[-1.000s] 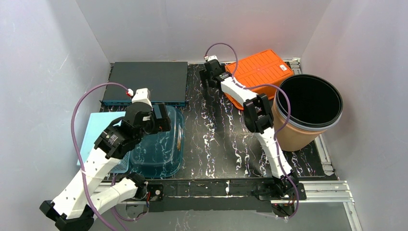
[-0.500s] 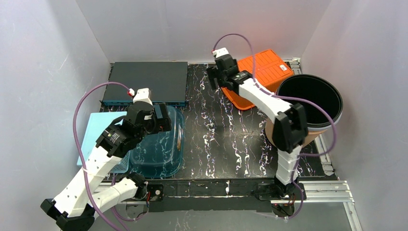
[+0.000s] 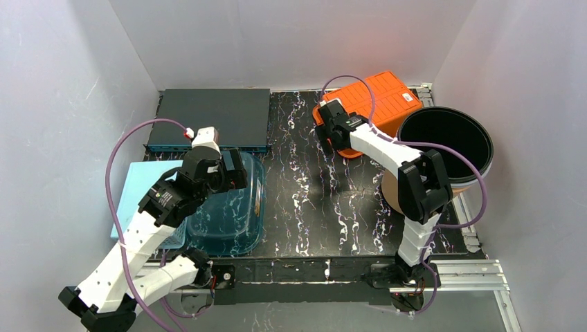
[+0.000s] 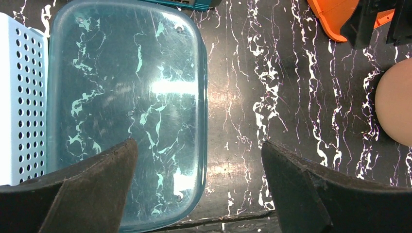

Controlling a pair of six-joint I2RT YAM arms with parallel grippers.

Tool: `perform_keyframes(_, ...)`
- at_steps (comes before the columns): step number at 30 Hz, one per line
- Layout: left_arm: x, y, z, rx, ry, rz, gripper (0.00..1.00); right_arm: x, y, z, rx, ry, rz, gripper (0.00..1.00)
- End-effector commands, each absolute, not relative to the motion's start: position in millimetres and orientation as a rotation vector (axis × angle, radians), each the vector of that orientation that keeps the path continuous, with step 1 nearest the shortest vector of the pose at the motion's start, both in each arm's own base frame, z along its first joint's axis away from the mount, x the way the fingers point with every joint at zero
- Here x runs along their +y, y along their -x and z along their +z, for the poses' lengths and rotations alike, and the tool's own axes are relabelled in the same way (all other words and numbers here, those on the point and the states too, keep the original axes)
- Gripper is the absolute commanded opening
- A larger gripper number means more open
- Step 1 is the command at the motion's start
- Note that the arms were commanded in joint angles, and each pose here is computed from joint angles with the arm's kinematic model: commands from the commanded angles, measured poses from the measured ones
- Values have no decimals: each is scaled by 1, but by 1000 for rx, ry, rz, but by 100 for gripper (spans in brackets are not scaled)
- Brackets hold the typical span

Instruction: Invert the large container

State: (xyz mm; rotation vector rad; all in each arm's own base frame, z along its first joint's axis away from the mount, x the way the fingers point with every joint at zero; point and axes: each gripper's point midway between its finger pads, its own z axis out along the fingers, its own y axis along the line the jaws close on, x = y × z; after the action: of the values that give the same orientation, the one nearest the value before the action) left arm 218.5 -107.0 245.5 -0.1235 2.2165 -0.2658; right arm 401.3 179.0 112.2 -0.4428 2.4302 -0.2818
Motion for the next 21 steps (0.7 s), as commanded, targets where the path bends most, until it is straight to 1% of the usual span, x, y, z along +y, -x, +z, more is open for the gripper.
perform_keyframes(1,-103,-217,251,2190,142,-277,97,175,-416,111,2406,453,-278,99)
perform_keyframes(8,-100,-215,251,2188,146,-271,97,193,-440,91,2378,581,-251,99)
perform_keyframes(16,-99,-214,252,2185,151,-267,97,224,-464,95,2301,673,-131,99)
perform_keyframes(21,-101,-215,251,2193,142,-269,97,233,-482,91,2286,701,-141,99)
